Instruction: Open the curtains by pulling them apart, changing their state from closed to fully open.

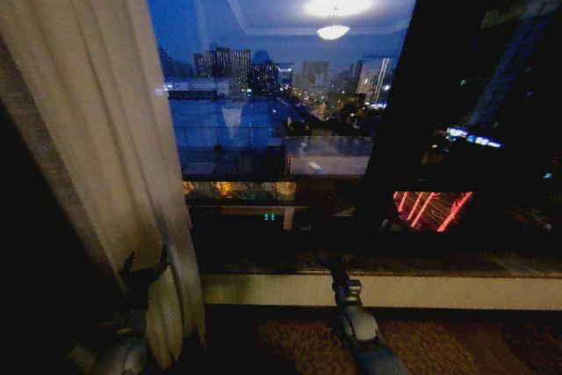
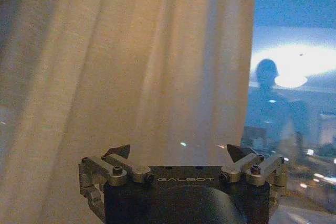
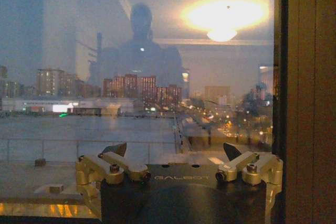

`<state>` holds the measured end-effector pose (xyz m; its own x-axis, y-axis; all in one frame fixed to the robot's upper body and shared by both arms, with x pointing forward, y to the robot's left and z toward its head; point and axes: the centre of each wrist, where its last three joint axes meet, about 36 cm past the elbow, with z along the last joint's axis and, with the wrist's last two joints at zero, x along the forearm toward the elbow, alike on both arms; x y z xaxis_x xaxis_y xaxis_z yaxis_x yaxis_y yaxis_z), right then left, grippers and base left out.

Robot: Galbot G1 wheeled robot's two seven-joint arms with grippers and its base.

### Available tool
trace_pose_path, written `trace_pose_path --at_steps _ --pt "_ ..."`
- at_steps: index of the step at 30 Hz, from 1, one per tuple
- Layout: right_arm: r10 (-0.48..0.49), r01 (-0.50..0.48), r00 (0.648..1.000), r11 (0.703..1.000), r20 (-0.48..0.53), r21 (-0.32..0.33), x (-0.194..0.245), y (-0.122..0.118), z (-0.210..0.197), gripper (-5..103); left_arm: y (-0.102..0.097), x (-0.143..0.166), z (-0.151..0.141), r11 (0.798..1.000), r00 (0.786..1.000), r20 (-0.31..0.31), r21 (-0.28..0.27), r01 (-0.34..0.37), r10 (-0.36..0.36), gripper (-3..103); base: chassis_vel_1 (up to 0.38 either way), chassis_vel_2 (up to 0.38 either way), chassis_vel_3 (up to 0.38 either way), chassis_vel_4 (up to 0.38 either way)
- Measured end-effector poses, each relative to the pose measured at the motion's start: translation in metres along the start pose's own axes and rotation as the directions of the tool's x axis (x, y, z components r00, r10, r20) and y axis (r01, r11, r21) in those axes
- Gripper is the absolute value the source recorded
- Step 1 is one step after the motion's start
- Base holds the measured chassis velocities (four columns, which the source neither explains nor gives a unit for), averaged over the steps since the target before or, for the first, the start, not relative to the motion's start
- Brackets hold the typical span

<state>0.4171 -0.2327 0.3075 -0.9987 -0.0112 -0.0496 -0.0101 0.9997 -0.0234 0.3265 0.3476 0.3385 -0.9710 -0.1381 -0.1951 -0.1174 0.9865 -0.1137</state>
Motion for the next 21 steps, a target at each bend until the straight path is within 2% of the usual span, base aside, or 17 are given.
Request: trace_pose_path --at_steps 2,10,21 --pt "0.0 0.0 1.0 1.0 0.0 0.0 0.0 0.0 0.0 100 -0.0067 0.0053 0.0025 1.0 1.0 -0.012 0.015 -0.019 0.019 100 0.0 0.0 0.0 0.0" --pt "0.0 0.0 1.0 1.0 0.0 0.0 0.0 0.0 0.0 100 -0.0066 0.0057 0.0026 0.997 0.997 -0.005 0.017 -0.073 0.073 100 0.0 0.0 0.0 0.0" --pt "0.0 0.0 1.0 1.0 0.0 0.0 0.0 0.0 0.0 100 -0.0052 0.0052 0.0032 0.997 0.997 -0.005 0.012 -0.079 0.079 100 0.0 0.0 0.0 0.0"
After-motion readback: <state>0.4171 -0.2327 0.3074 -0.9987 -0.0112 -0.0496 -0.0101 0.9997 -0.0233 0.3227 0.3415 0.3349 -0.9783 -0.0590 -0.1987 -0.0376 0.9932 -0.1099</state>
